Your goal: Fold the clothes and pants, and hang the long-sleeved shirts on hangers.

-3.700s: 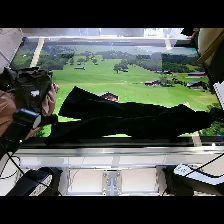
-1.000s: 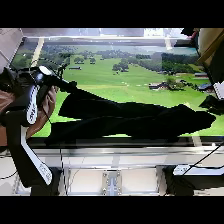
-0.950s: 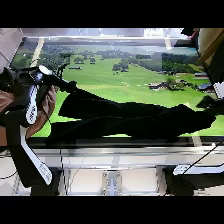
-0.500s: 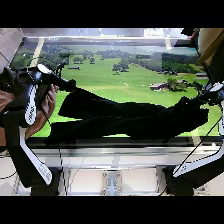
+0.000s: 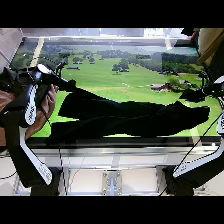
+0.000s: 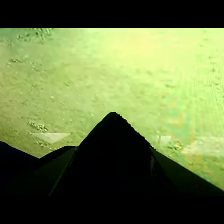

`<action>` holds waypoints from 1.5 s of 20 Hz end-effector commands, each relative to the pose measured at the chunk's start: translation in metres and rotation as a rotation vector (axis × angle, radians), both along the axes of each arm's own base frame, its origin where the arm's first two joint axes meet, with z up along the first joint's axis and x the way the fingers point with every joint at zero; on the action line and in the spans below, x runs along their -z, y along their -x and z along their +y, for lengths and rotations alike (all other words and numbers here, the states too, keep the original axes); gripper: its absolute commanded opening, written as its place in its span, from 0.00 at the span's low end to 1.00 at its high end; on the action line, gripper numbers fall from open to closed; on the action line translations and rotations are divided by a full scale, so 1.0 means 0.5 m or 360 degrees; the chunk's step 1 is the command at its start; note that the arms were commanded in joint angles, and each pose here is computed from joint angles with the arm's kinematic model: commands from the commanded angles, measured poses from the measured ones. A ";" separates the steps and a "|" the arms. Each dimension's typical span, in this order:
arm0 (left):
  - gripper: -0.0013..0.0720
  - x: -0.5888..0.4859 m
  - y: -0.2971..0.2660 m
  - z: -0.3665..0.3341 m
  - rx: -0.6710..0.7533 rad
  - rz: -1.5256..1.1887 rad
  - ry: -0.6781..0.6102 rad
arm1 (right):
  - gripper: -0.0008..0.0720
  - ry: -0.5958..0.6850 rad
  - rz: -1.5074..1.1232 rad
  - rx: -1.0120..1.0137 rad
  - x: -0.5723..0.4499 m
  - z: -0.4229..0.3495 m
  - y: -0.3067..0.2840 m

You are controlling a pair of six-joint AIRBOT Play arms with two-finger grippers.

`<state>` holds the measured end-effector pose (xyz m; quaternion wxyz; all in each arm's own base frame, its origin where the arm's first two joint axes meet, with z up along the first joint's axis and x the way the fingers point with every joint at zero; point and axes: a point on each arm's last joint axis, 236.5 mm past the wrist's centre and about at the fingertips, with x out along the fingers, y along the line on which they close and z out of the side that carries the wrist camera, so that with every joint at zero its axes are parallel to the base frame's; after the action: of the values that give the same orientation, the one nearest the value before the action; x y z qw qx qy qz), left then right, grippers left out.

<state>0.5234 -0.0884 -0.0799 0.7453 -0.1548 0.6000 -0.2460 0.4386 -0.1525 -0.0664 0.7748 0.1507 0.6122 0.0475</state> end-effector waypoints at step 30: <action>0.02 -0.088 -0.045 0.049 -0.0191 -0.0164 -0.0017 | 0.62 -0.0133 0.0130 -0.0215 -0.010 0.013 -0.006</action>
<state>0.5453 -0.0605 -0.0349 0.7895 -0.1756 0.5515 -0.2042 0.4446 -0.1383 -0.0494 0.7439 0.1558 0.6379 0.1239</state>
